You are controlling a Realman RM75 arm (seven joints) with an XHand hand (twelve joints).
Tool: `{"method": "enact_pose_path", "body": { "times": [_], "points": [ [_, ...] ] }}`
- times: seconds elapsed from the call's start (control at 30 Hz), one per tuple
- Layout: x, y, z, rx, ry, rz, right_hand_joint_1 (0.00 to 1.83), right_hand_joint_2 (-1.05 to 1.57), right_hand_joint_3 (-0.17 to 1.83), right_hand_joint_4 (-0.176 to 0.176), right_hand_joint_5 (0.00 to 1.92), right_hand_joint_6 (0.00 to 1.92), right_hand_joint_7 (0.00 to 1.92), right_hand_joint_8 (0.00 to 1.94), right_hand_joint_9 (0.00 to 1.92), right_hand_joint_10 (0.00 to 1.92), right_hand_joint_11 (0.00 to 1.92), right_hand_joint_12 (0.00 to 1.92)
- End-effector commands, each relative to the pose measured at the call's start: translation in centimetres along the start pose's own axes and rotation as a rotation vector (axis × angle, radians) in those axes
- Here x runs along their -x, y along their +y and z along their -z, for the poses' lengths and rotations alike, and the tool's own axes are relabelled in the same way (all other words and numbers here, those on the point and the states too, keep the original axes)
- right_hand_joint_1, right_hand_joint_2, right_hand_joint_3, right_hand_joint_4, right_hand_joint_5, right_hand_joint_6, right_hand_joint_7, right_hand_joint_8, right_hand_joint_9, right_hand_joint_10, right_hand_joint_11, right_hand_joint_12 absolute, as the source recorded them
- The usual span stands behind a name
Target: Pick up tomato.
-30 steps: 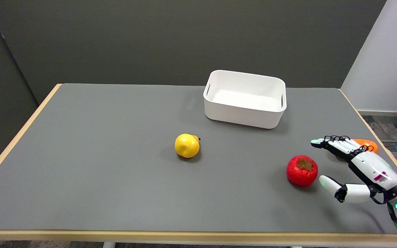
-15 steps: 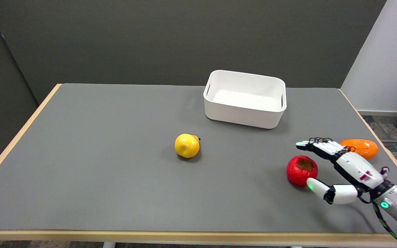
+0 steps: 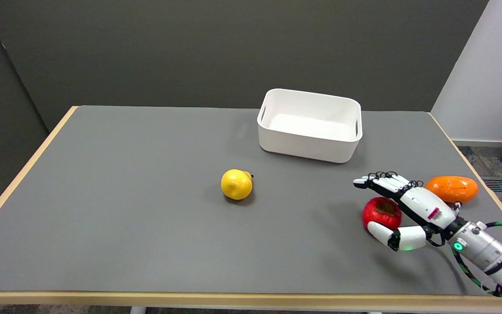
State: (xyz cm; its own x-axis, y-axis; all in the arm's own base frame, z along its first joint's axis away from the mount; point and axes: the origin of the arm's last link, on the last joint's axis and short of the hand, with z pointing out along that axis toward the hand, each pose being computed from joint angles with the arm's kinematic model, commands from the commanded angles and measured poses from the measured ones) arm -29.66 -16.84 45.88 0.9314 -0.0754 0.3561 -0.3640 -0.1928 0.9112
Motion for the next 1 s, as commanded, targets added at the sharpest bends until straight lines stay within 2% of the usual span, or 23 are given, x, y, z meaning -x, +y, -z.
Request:
{"method": "enact_pose_path", "body": {
  "times": [0.03,0.3,0.47,1.0],
  "points": [
    [0.1,1.4,-2.2,0.017,-0.043,0.055,0.29,0.62,0.98,0.128,0.17,0.42,0.21,0.29,0.22,0.59,0.08,1.09],
    [1.1,2.4,-0.2,0.089,-0.065,-0.002,0.29,0.62,0.98,0.129,0.17,0.43,0.21,0.29,0.22,0.59,0.08,1.09],
    [1.1,2.6,0.0,0.095,-0.067,-0.008,0.29,0.62,0.98,0.129,0.17,0.43,0.21,0.29,0.22,0.59,0.11,1.12],
    [-0.7,3.1,2.5,0.122,0.061,-0.006,0.34,0.62,0.98,0.133,0.23,0.5,0.28,0.34,0.29,0.67,0.21,1.26]
  ]
}}
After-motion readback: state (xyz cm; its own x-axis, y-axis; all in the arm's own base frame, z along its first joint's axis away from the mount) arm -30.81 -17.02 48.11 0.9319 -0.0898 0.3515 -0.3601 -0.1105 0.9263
